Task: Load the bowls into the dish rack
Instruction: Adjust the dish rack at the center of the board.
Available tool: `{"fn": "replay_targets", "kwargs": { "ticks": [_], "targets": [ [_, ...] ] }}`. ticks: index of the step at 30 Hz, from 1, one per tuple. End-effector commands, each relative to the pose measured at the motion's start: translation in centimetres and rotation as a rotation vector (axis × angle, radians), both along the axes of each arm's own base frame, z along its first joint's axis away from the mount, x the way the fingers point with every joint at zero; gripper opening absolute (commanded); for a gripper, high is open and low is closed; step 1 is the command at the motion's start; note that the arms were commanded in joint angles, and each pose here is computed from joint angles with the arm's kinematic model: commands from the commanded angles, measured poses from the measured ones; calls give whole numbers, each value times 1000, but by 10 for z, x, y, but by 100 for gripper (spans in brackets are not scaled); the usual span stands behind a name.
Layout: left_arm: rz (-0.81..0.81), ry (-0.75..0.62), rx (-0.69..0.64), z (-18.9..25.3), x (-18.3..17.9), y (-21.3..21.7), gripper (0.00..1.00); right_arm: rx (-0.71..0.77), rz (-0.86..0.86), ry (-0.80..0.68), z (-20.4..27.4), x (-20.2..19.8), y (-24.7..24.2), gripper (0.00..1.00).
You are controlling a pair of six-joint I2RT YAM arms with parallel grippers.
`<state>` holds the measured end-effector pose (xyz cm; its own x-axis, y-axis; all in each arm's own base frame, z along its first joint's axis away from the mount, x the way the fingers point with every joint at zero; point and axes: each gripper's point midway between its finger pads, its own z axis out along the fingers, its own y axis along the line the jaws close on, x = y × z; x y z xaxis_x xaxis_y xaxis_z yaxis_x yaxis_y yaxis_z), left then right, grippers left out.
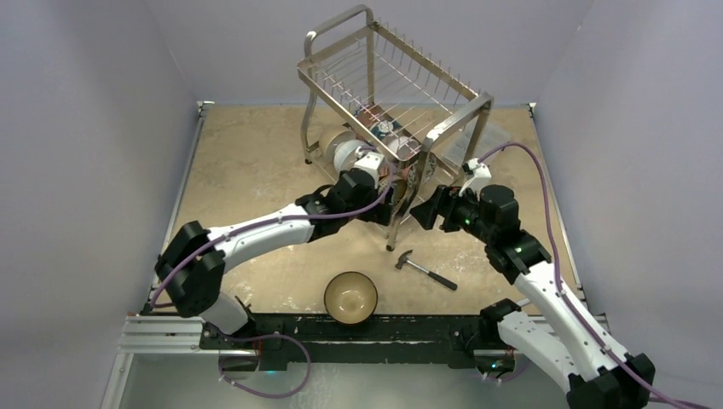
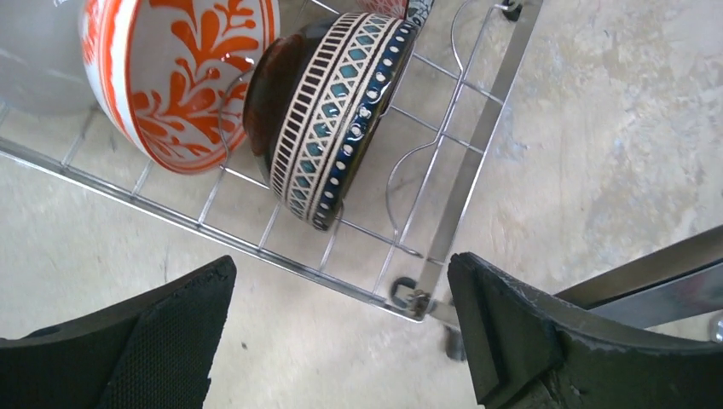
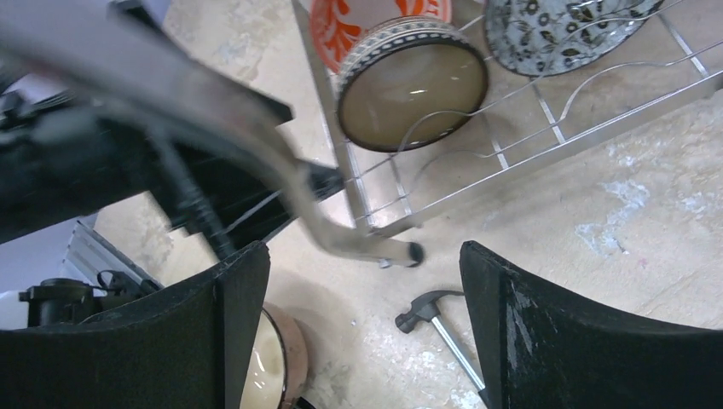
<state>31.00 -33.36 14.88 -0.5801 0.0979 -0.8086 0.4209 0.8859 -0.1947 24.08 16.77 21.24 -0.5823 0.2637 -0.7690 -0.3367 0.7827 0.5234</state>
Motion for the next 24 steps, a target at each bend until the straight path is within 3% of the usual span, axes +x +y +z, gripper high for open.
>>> {"fn": "replay_targets", "kwargs": {
  "ticks": [1,6,14,24],
  "targets": [
    [87,-64,-308,71,-8,7,94,29,-3,6,-6,15,9,83],
    [116,-24,-373,61,-26,28,94,102,91,-58,9,20,30,79],
    [215,70,-321,35,-52,69,94,156,288,-164,27,12,56,76],
    [221,425,-184,-29,-133,109,90,171,351,-135,19,0,61,78]
  ]
}}
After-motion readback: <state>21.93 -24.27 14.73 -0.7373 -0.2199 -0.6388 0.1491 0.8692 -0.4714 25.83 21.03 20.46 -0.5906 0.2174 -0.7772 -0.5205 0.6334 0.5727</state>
